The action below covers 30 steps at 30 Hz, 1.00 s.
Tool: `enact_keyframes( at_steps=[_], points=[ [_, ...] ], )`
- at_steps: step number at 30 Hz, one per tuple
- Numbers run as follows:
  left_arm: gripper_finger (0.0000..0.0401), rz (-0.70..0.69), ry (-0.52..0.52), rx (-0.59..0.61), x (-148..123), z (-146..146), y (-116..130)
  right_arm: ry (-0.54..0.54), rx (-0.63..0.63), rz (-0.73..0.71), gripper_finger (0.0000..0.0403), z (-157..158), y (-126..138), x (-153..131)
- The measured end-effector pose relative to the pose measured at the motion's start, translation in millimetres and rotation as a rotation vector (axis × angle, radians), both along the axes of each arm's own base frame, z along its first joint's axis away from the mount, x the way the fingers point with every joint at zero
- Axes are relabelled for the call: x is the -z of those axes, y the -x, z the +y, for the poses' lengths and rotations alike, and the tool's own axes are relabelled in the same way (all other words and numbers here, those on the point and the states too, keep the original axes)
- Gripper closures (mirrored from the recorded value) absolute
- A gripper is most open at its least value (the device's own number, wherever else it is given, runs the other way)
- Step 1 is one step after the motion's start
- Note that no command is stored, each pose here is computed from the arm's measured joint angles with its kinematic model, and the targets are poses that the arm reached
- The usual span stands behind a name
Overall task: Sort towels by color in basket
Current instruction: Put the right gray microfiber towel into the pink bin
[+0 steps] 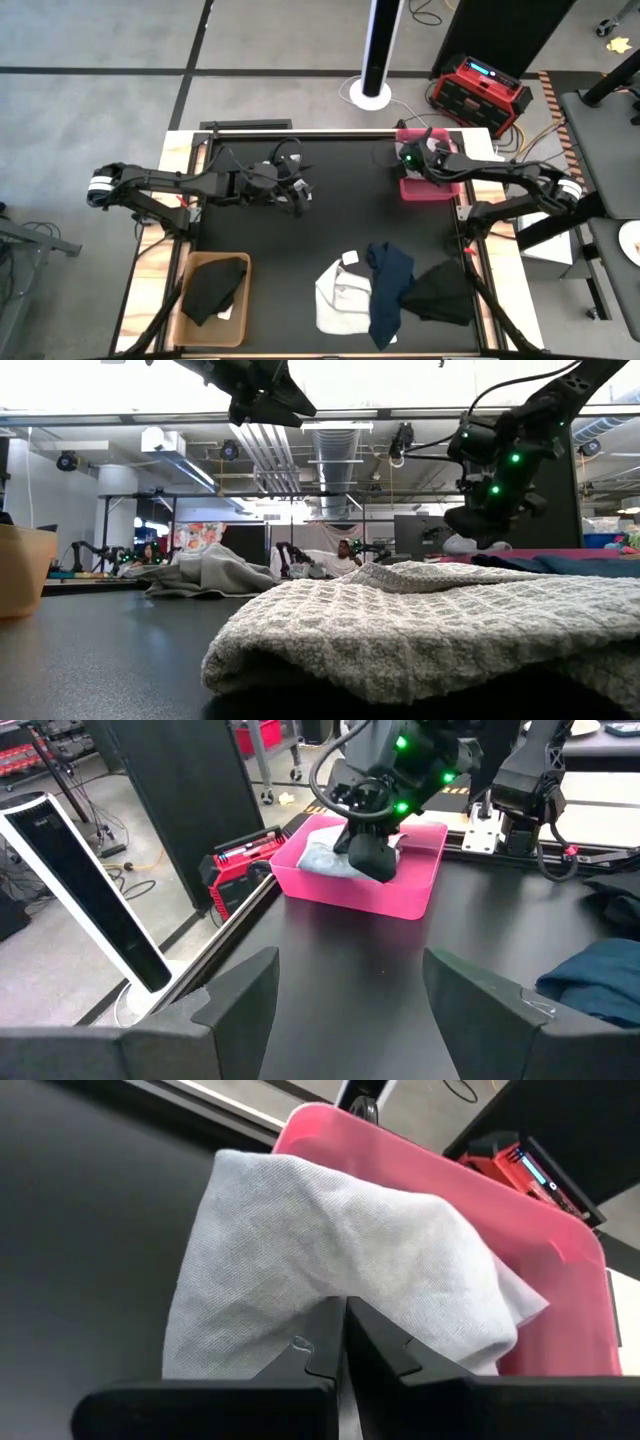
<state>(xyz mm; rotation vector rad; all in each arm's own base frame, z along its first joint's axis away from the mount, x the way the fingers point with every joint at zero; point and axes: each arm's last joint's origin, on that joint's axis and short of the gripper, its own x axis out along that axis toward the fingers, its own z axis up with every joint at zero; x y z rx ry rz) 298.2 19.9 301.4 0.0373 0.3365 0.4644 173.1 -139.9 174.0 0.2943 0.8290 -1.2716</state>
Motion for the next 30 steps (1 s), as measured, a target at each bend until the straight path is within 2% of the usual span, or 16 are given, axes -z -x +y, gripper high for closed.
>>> enact_keyframes(
  at_steps=[11, 18, 23, 28, 30],
  points=[
    [0.0169, 0.000, 0.000, 0.000, 0.0, 0.0, 0.0, -0.043, 0.017, -0.026, 0.0394, 4.7, 10.3, 21.6],
    [0.0169, 0.000, 0.000, 0.000, 0.0, 0.0, 0.0, -0.090, 0.006, -0.063, 0.0394, 4.0, 13.5, 25.2],
    [0.0169, 0.000, 0.000, 0.000, 0.0, 0.0, 0.0, -0.059, -0.013, -0.139, 0.0394, 0.1, 6.0, -4.0],
    [0.0169, 0.000, 0.000, 0.000, 0.0, 0.1, 0.0, 0.036, -0.008, -0.153, 0.0394, -11.9, 2.2, -38.6],
    [0.0169, 0.000, 0.000, 0.000, 0.0, 0.0, 0.0, 0.051, 0.010, -0.133, 0.0394, -18.7, 3.6, -41.3]
  ],
)
